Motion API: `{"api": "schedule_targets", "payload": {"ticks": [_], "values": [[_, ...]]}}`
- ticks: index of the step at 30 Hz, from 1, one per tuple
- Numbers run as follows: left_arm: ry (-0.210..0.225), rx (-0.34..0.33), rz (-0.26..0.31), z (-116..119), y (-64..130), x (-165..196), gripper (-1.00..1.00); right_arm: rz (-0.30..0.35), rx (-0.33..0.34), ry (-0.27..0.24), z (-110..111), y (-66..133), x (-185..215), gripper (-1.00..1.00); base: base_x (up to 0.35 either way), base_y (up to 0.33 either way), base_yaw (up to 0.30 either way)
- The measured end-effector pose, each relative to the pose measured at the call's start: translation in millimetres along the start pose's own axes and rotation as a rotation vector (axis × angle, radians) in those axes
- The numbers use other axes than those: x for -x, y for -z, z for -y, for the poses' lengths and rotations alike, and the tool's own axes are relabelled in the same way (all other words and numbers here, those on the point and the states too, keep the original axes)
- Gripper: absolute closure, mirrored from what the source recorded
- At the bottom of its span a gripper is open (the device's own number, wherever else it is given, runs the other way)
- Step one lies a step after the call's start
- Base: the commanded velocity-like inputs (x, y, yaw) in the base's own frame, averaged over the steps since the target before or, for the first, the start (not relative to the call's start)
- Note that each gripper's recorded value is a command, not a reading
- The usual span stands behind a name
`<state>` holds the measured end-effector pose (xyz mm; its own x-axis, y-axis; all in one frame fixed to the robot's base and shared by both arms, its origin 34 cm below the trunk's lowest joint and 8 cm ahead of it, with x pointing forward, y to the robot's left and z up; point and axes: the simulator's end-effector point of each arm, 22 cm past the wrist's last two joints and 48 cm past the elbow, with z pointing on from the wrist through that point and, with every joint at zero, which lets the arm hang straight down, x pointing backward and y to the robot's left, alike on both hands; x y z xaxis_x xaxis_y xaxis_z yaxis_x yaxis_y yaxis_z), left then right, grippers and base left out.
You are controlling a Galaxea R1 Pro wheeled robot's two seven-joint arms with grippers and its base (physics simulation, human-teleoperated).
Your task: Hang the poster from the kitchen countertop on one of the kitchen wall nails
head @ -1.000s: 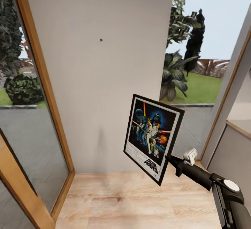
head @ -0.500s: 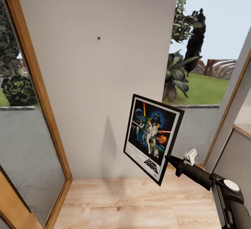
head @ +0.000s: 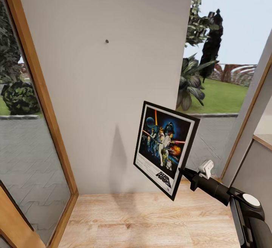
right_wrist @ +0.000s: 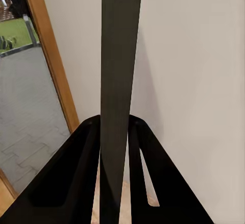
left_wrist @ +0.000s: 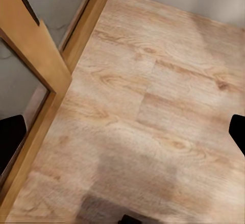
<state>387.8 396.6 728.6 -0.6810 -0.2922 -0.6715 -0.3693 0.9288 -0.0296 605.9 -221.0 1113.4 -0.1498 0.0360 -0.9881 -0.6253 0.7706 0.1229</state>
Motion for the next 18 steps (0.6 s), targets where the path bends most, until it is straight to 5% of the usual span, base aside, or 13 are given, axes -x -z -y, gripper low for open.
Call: {"api": "schedule_targets", "payload": {"ticks": [4,11,12,14,15,16,18], "values": [[0.002,0.007,-0.032,-3.4,1.9,-22.1,-1.0,0.004,0.002,0.005,-1.3,0.9,5.4,1.0,0.0,0.0,0.0],[-0.002,0.014,0.01,-6.0,5.0,-30.1,-1.0,-0.038,0.056,-0.044,-20.5,-7.8,10.9,1.0,0.0,0.0,0.0],[-0.001,0.016,-0.004,-6.5,6.6,-40.0,-1.0,-0.047,0.133,-0.031,-46.6,-33.0,27.6,1.0,0.0,0.0,0.0],[-0.001,0.017,-0.009,-6.7,7.0,-42.5,-1.0,-0.067,0.178,-0.031,-61.6,-49.6,40.3,1.0,0.0,0.0,0.0],[-0.002,0.017,-0.013,-6.9,7.2,-44.5,-1.0,-0.12,0.248,-0.035,-85.1,-75.6,66.4,1.0,0.0,0.0,0.0],[-0.001,0.017,-0.013,-6.9,7.3,-44.6,-1.0,-0.102,0.286,-0.002,-95.7,-89.2,104.1,1.0,0.0,0.0,0.0],[-0.001,0.017,-0.013,-6.9,7.3,-44.7,-1.0,-0.133,0.306,-0.004,-105.0,-95.0,106.7,1.0,0.0,0.0,0.0]]}}
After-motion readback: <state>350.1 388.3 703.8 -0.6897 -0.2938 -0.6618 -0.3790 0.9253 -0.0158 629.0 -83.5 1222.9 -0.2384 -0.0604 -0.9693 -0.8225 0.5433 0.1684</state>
